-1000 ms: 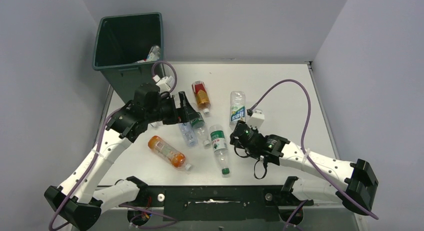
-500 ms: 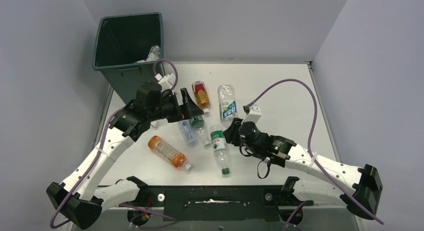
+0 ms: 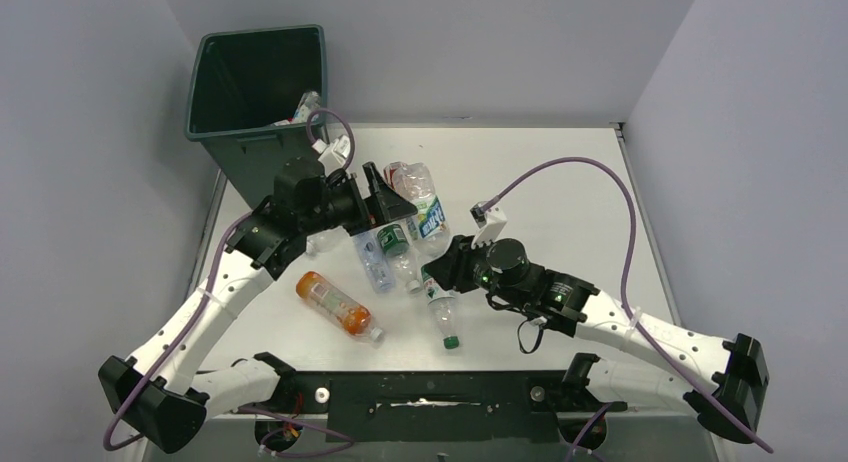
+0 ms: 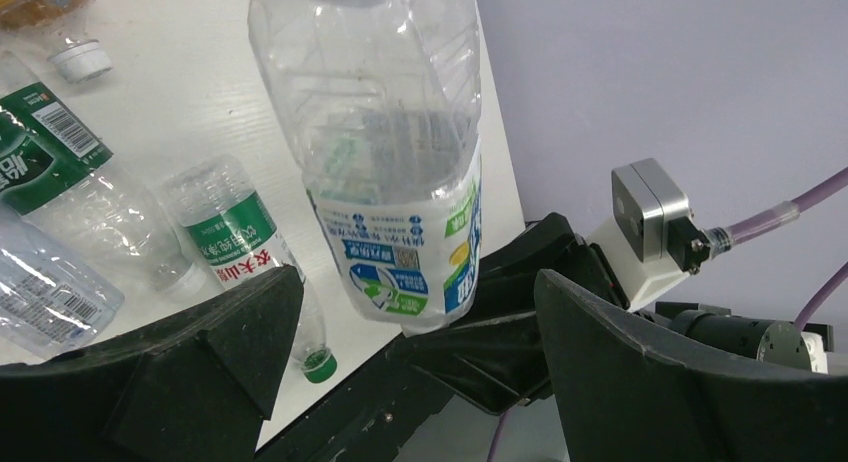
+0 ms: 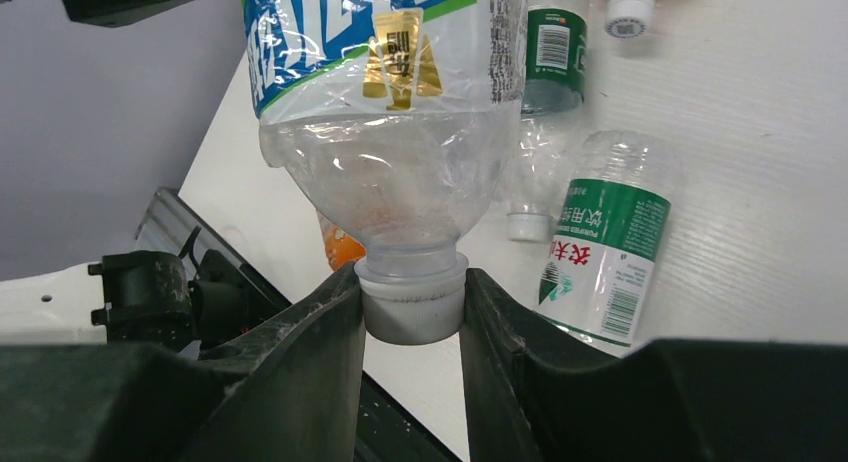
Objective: Put the plastic bottles in the bin
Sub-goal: Pick up the plastic bottle at the center of the board.
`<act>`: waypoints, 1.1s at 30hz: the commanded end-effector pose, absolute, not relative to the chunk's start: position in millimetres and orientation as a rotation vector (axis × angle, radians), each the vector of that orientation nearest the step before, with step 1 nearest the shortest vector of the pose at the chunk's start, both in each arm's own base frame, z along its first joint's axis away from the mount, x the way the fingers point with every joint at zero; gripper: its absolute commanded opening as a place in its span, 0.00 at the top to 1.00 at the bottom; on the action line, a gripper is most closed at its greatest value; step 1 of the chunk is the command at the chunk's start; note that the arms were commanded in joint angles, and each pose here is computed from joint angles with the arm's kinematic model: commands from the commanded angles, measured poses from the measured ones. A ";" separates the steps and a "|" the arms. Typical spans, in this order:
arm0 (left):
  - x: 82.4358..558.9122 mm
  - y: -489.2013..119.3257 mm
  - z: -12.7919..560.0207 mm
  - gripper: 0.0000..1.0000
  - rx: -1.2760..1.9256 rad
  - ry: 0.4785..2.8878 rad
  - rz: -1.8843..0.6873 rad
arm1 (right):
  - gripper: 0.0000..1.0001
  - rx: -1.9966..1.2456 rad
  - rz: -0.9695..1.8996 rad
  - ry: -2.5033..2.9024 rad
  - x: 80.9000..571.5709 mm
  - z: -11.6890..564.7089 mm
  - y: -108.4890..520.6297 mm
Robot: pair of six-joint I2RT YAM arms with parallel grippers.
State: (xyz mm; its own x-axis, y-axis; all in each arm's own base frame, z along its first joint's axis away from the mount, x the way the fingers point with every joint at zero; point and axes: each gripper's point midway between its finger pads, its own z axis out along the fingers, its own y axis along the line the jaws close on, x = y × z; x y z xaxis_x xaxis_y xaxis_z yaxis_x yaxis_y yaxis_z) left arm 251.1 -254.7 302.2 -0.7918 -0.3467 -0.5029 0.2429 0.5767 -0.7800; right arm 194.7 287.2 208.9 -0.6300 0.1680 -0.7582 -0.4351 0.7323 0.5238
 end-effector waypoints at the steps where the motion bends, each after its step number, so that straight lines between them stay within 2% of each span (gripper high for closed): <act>1: 261.9 -260.6 321.0 0.13 -0.077 2.084 -1.237 | 0.85 -0.289 1.013 1.963 190.5 243.0 310.7; 21: 266.1 -240.6 304.0 0.13 -0.117 2.146 -1.059 | 0.86 -0.275 1.012 1.895 188.8 274.2 310.8; 33: 279.0 -240.8 316.9 0.13 -0.177 2.061 -1.075 | 0.86 -0.363 1.143 1.864 173.6 280.8 338.7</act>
State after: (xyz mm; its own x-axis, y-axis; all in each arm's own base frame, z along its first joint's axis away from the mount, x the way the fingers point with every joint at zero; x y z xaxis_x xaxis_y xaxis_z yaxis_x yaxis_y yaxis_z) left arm 269.7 -237.9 279.4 -0.7551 -0.3894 -0.5275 0.1520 0.6786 -0.7186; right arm 178.3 312.8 231.4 -0.6131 0.1213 -0.7806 -0.5448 0.6507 0.5290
